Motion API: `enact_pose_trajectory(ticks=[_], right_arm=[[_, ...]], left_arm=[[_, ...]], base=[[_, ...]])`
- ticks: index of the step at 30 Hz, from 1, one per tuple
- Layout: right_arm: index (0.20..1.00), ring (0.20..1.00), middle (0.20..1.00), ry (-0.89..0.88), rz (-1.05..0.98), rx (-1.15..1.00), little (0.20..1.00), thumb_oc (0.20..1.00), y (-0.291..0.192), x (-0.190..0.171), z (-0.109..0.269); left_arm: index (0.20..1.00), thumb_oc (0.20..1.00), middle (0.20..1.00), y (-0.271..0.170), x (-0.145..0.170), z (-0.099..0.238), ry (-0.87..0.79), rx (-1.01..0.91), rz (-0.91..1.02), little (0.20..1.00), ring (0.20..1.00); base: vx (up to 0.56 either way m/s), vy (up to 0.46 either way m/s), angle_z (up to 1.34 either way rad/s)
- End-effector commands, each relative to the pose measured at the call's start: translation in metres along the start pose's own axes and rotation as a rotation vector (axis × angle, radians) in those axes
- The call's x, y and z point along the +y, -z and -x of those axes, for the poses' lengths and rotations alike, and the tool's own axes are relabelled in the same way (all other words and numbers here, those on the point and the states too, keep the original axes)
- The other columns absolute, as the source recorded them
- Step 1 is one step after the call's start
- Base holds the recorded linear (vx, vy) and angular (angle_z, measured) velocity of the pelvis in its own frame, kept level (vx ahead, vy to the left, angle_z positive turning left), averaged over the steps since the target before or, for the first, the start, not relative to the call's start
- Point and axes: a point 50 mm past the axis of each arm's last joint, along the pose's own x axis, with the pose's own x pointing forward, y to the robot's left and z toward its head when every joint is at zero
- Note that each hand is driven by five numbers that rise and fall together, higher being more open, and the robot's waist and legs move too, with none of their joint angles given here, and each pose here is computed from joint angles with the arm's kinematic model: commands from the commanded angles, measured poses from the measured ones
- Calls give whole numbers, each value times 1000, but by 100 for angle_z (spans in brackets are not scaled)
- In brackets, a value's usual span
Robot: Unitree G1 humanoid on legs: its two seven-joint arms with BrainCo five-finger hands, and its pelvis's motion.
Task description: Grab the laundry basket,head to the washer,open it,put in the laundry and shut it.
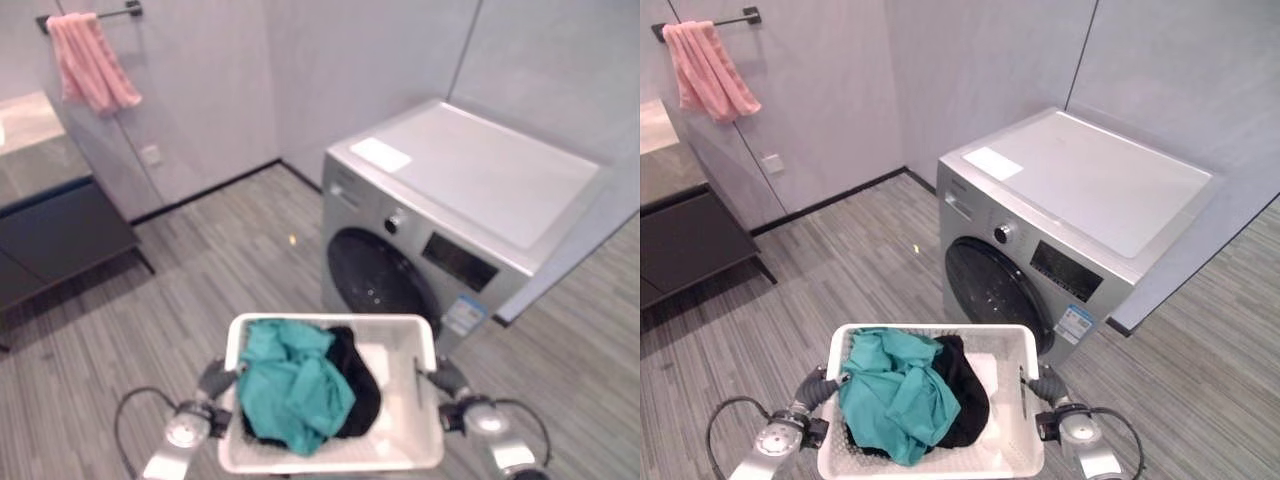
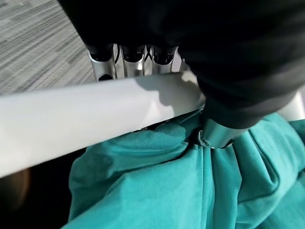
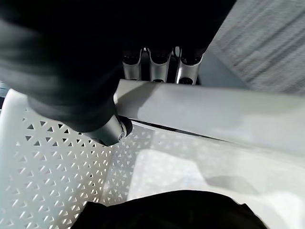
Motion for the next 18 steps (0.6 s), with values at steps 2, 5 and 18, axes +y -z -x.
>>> enact_pose_trajectory(ticks=[2,5,18], right_arm=[[200,200,200,53,-2,-368,200,200,-86,-37,6],[200,200,200,21,-13,-440,200,200,-101,-37,14],[200,200,200,-331,-34,-675,200,200,-145,-25,79]], left_arm=[[200,200,200,-69,54,-7,-152,-294,-66,200,200],[200,200,200,-82,66,2,-180,-356,-84,200,200],[200,200,200,-135,125,74,-333,-610,-265,200,200]], base=[[2,10,-6],[0,0,0],[2,18,-12]])
